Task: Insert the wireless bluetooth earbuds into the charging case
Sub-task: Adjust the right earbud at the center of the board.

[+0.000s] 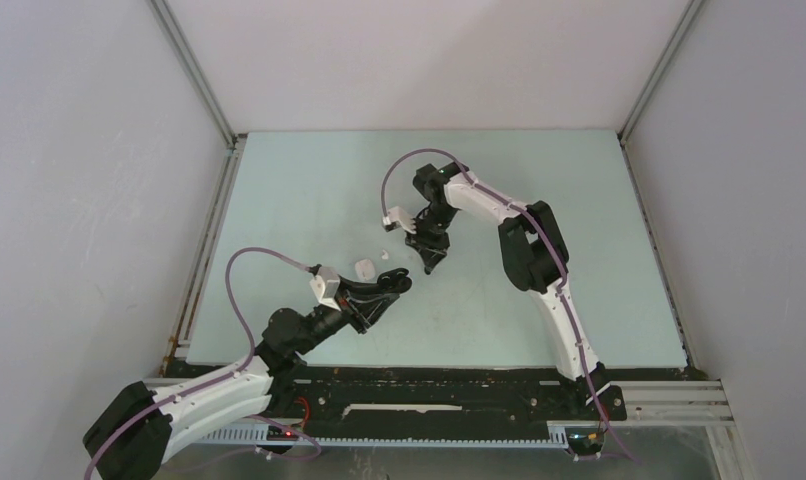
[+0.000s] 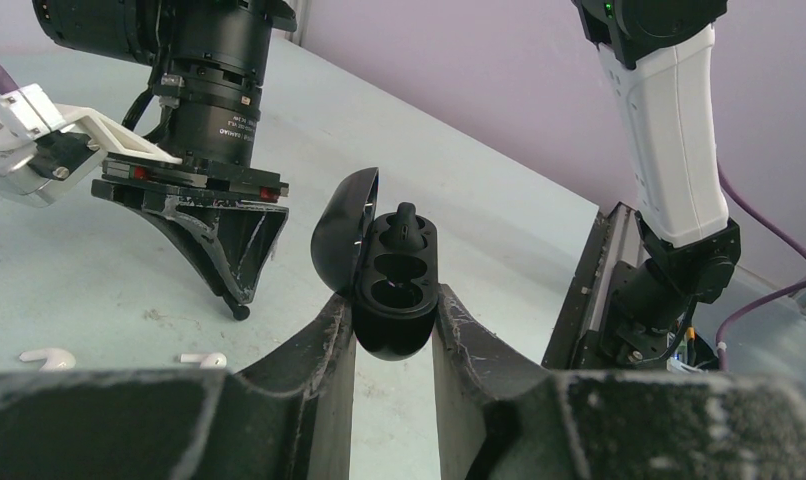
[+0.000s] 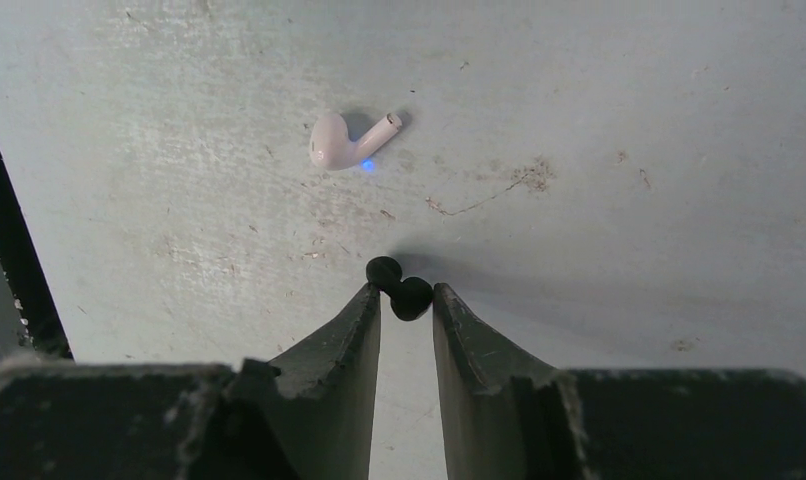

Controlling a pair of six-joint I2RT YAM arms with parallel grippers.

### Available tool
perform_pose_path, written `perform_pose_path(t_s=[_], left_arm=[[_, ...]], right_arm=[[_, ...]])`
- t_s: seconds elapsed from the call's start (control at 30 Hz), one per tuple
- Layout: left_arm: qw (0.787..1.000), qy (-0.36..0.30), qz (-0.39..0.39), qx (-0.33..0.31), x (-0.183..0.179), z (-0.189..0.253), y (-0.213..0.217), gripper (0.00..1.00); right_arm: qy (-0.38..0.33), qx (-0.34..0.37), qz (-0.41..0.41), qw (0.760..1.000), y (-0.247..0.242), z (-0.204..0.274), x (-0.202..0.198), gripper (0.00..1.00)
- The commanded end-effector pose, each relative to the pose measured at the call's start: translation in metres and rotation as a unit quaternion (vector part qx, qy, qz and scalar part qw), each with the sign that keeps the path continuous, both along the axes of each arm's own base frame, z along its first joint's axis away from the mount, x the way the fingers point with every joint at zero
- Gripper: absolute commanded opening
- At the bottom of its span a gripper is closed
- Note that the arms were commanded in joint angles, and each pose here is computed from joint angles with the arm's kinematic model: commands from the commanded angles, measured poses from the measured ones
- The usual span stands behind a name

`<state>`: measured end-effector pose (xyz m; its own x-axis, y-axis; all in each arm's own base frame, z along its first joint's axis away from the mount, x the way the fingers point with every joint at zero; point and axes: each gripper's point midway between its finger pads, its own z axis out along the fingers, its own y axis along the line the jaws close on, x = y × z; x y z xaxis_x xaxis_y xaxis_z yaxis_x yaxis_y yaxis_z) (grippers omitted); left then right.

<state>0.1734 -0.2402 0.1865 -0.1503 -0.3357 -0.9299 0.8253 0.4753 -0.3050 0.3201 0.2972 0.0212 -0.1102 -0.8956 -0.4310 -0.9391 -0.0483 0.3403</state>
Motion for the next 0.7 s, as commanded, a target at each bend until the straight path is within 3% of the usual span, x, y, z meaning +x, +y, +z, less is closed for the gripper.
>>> perform_pose_path(t_s=[0.0,0.67], left_arm=[[1.0,0.014,0.0,0.011,-0.006,-0.025,0.007,0.0],[1.0,0.014,-0.002,0.01,-0.007,-0.024,0.007,0.0]], right_arm=[[-0.027,0.043,0.008,0.999,0.012,0.036,0.002,0.3],[-0.02,0.005,0.023,1.0,-0.008,0.032,-0.013,0.18]])
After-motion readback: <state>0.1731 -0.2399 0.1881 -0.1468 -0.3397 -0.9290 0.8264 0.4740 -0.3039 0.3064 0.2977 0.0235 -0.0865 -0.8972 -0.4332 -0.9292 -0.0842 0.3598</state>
